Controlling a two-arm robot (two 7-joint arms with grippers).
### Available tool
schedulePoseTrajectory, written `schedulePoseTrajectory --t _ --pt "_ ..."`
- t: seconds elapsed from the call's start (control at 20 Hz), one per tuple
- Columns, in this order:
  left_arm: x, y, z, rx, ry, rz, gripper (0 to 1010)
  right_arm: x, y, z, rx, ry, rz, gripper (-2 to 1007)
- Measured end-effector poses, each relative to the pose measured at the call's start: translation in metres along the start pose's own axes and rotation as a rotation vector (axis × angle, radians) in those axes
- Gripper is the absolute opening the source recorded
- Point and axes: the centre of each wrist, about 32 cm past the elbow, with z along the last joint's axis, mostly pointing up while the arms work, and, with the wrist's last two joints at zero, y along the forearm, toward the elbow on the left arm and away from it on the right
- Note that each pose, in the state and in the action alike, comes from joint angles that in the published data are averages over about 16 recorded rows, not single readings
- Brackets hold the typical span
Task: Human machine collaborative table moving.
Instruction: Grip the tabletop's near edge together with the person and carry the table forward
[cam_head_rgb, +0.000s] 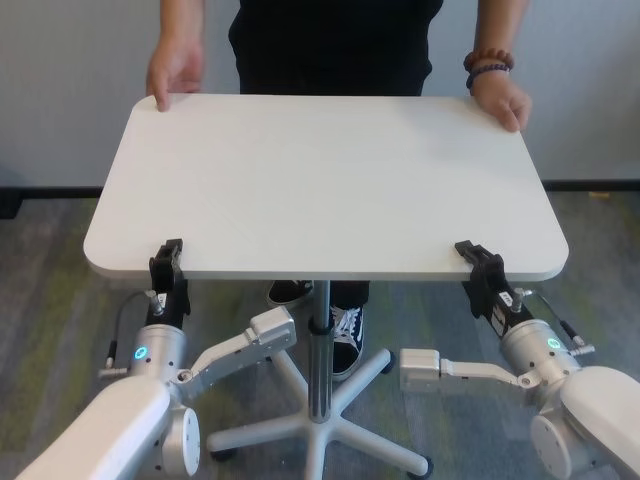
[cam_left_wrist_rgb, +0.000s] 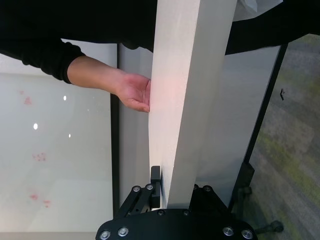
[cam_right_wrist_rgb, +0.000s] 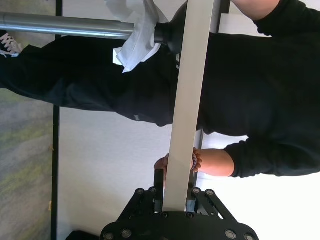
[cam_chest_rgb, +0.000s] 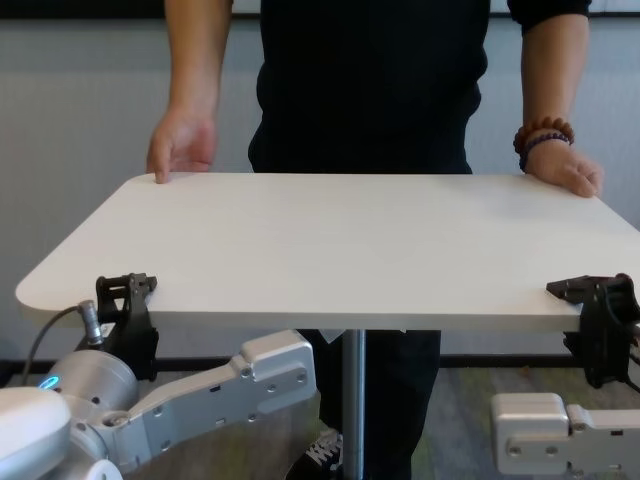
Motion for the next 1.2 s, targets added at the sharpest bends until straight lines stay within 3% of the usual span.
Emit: schedulePoseTrajectory --t 0.6,1.2 --pt "-0.0017 -0.014 -0.0057 0.030 0.008 0.001 250 -0.0008 0.0154 -0.0050 -0.009 -0.004 -0.006 211" --pt "-0.0068 -0.023 -0.0084 0.044 0.012 -0.009 250 -0.0080 0.0253 -0.0052 -0.010 -0.002 0.006 211"
